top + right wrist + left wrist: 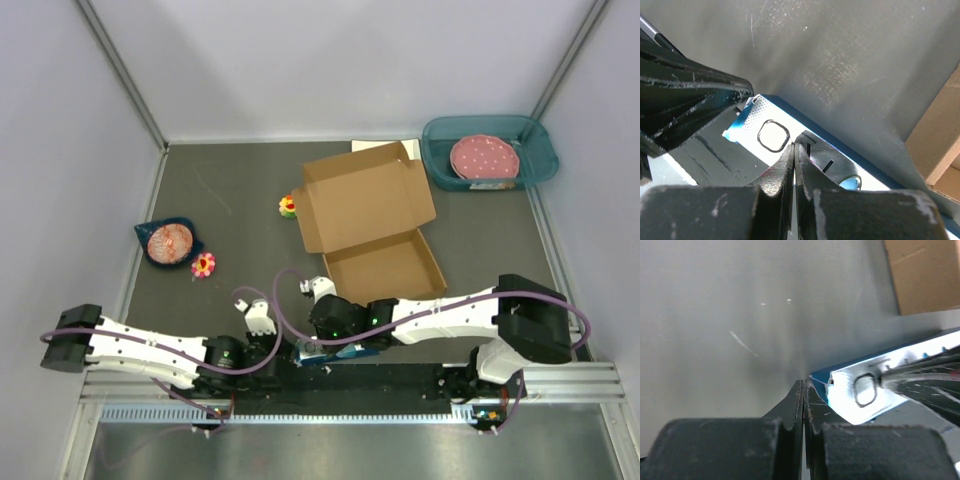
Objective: Fold the paper box
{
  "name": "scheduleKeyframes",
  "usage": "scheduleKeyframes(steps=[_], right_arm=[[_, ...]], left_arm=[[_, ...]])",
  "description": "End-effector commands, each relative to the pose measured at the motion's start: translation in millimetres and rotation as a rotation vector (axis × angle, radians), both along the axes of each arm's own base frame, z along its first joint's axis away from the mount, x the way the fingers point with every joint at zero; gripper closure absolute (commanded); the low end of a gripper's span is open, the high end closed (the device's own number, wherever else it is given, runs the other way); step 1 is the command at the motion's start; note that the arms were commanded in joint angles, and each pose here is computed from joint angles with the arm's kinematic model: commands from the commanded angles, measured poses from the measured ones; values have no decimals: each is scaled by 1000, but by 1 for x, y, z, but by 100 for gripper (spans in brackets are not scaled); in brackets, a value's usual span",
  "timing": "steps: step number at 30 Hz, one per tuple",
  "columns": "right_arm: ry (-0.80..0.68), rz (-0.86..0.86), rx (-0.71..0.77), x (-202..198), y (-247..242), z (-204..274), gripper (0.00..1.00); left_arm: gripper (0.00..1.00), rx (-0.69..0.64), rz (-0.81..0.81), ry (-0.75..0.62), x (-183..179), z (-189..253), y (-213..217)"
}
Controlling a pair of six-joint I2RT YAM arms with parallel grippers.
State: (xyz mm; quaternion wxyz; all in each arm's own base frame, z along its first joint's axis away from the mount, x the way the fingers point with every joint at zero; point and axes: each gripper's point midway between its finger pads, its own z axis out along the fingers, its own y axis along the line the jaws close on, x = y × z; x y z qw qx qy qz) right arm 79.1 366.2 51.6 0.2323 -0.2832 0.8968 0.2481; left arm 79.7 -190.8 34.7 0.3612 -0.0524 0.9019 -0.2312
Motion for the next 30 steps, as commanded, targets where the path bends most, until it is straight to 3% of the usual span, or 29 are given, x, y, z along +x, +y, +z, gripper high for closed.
scheduleKeyframes(steps=[1,6,13,20,30], right_arm=[[92,36,-160,-24,-32,-46,100],[101,37,-164,-24,-31,-48,100],[113,33,-179,-26,-32,-54,100],[132,26,-182,-28,-32,-60,100],[139,25,-169,-31,-34,-62,100]], left_arm=[[100,85,92,34,2,-8,28],[100,147,142,79,-2,-9,42],[100,177,-8,6,-4,22,-8],[100,305,-113,-32,-11,17,-38],[100,172,-96,-49,-7,25,-31]])
